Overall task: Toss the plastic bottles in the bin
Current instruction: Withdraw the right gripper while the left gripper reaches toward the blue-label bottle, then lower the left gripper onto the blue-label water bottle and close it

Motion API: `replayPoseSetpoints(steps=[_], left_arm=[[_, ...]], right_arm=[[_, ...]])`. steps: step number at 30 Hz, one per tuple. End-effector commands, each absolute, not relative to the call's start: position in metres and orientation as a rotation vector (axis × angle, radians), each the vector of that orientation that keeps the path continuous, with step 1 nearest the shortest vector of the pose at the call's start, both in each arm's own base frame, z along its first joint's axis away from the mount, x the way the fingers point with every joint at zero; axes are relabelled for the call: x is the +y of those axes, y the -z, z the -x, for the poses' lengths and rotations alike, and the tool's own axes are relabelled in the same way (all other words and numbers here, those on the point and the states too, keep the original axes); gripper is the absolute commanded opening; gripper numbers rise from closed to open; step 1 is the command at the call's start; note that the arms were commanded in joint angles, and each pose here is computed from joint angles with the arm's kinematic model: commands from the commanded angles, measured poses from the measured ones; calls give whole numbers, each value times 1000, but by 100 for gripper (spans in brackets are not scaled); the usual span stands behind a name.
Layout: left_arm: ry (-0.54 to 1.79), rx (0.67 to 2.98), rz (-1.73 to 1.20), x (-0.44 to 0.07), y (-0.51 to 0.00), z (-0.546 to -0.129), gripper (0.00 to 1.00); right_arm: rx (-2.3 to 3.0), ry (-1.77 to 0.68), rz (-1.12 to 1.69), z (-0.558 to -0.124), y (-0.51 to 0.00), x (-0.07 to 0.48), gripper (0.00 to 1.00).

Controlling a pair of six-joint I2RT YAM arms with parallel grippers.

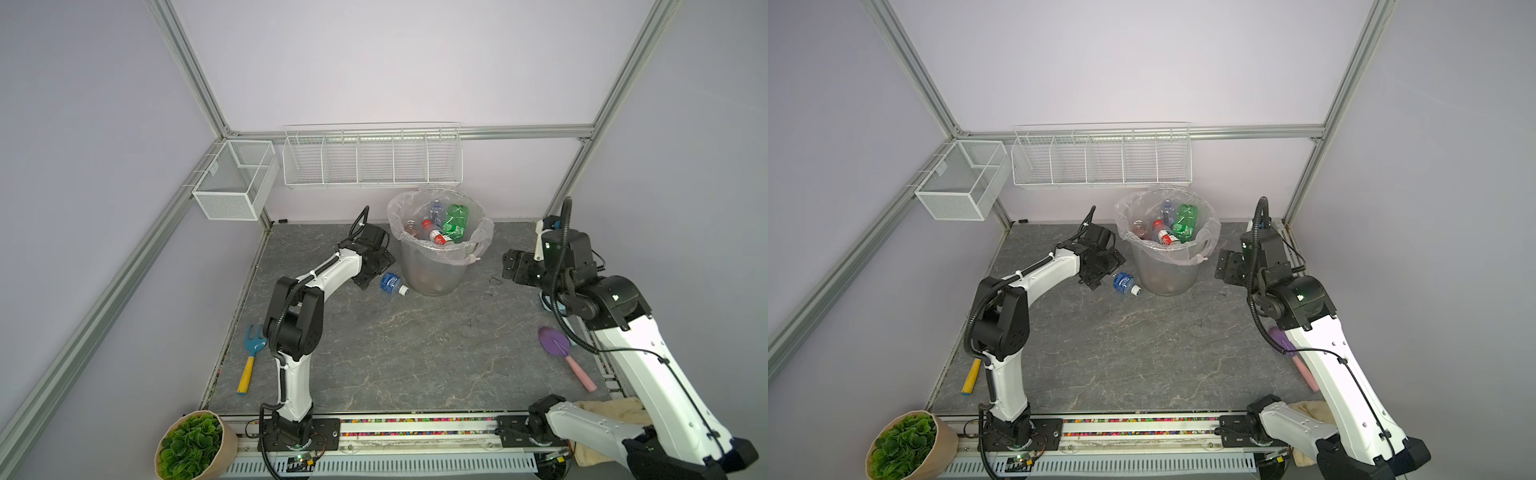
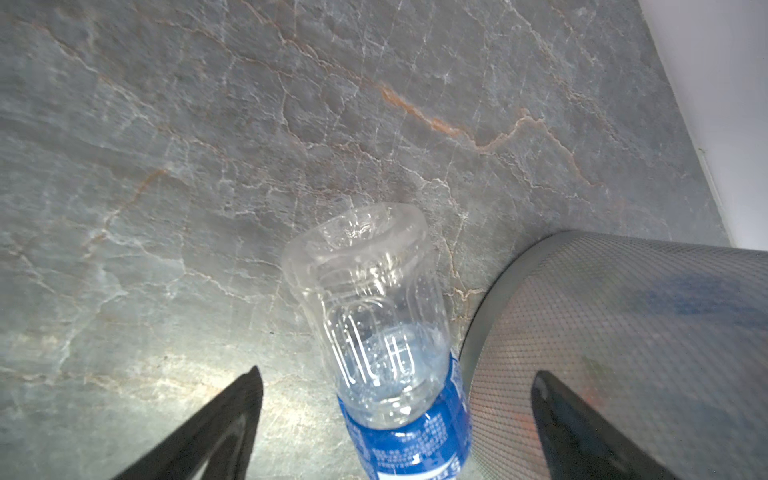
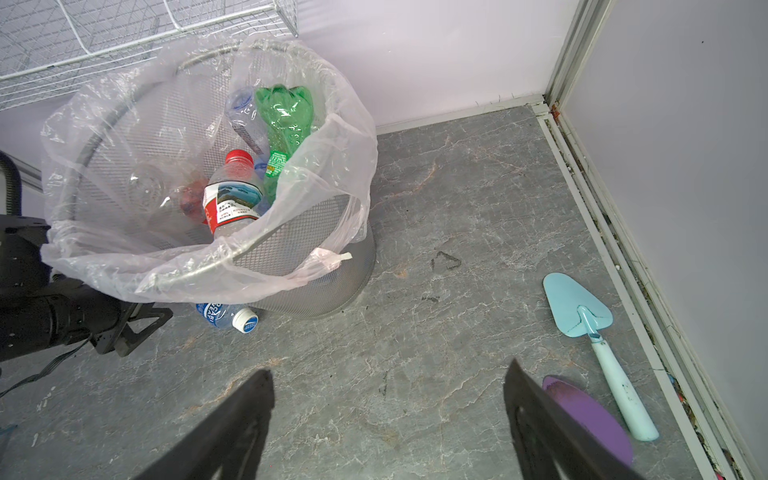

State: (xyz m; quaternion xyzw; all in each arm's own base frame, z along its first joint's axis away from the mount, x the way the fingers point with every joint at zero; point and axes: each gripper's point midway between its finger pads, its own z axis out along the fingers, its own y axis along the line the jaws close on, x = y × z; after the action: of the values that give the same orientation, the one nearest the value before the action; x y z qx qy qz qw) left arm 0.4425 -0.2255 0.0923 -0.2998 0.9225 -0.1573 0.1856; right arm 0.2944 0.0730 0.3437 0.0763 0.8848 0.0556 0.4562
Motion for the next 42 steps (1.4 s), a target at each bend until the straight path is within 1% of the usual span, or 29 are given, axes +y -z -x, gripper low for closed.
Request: replayPoseSetpoints(steps=[1, 4, 10, 15, 23, 30, 42], left_arm=[[261, 2640, 943, -212, -82, -428, 100], [171, 2662, 968, -209, -77, -425, 100], [141, 2704, 942, -217, -69, -424, 100], [-10, 2751, 938, -209, -67, -419, 100], [3, 2751, 963, -206, -65, -410, 100], [23, 2782, 1007, -207, -52, -399, 100], [66, 2782, 1086, -206, -36, -384, 93]], right_arm=[[2168, -143, -221, -292, -343, 69, 89], [2169, -148, -225, -292, -343, 68, 89], [2167, -167, -229, -291, -343, 69, 89], [2164, -220, -227, -291, -341, 76, 89], [2151, -268, -221, -291, -342, 81, 89], [2145, -286, -223, -292, -344, 83, 89], [2131, -287, -233, -291, -347, 81, 89]])
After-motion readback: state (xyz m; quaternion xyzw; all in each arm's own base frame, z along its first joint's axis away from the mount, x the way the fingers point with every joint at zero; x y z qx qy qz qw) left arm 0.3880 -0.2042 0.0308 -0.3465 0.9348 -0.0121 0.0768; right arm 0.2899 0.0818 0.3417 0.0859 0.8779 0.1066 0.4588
